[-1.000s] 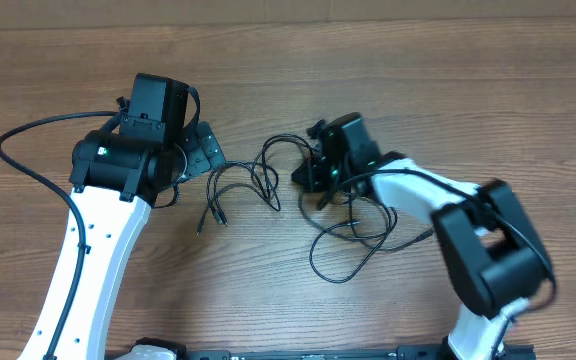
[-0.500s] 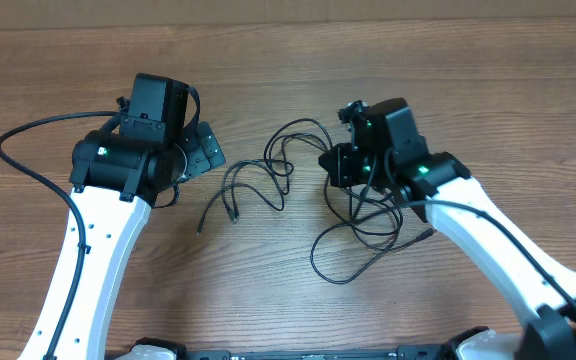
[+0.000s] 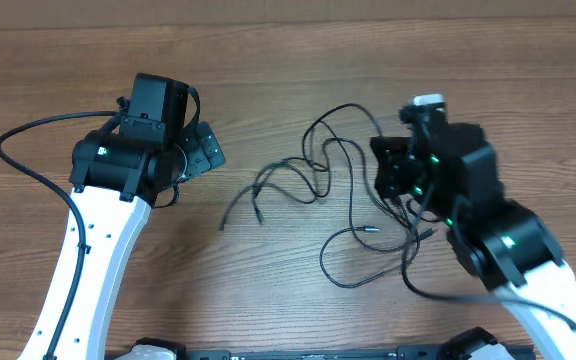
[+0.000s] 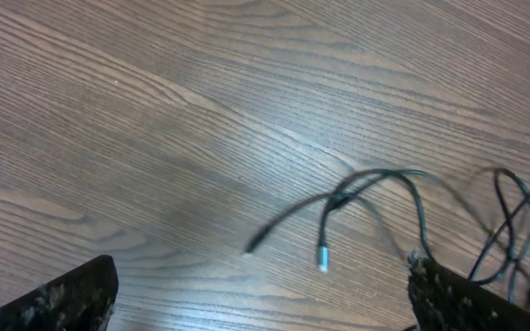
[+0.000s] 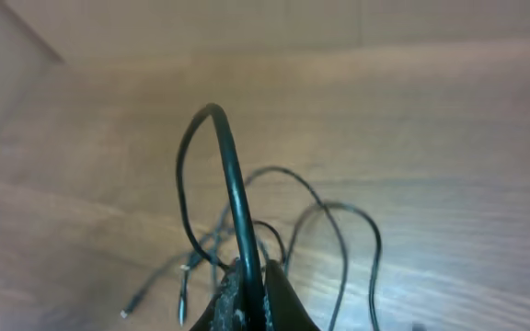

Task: Untangle cables
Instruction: 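Lift the grasped cable and pull it rightward out of the pile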

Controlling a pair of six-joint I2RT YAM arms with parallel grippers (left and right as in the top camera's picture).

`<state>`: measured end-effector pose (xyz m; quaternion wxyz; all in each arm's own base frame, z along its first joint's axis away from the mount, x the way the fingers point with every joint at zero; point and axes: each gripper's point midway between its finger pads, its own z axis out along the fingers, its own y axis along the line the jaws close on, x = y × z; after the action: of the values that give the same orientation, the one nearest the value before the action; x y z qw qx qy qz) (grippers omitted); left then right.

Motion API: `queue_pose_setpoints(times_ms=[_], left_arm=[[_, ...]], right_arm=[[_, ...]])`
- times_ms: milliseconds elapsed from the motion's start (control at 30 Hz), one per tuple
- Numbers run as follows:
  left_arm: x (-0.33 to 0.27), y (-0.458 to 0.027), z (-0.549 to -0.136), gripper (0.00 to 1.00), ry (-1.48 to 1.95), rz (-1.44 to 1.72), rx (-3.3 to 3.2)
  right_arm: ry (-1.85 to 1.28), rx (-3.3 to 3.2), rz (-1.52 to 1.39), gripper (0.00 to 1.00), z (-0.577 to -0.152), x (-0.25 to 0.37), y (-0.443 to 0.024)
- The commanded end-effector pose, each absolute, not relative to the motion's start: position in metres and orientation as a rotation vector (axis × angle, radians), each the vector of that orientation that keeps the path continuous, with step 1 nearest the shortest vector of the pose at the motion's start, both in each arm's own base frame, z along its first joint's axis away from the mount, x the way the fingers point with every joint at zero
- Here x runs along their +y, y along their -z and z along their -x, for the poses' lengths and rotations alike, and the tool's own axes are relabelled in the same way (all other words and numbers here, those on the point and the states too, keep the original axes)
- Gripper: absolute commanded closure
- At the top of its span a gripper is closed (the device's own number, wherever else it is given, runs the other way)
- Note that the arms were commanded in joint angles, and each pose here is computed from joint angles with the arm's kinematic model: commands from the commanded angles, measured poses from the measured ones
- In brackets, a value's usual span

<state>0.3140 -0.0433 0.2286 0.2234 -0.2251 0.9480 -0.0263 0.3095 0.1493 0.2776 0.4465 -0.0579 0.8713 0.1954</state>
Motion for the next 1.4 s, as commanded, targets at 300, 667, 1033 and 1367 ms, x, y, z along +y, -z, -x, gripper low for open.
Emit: queue_pose_setpoints(times_ms=[300, 667, 1033, 1367], left_arm=[[-0.04, -0.232, -0.318, 0.0, 0.062, 0.641, 2.599], [-0.04, -0.232, -0.318, 0.0, 0.062, 0.641, 2.599], [-0.04, -0.232, -0.318, 0.0, 0.062, 0.641, 2.599], [-0.04, -0.232, -0.318, 0.0, 0.062, 0.641, 2.599]], right_arm=[[-0.504, 1.771, 0.103, 0.96, -0.29, 0.128, -0.424], [-0.485, 1.452, 0.102, 0.96, -0.262, 0.108, -0.542], [0.011, 1.422, -0.186, 0.96, -0.266, 0.021, -0.551], [0.654, 1.5, -0.499, 0.96, -0.256, -0.063, -0.522]])
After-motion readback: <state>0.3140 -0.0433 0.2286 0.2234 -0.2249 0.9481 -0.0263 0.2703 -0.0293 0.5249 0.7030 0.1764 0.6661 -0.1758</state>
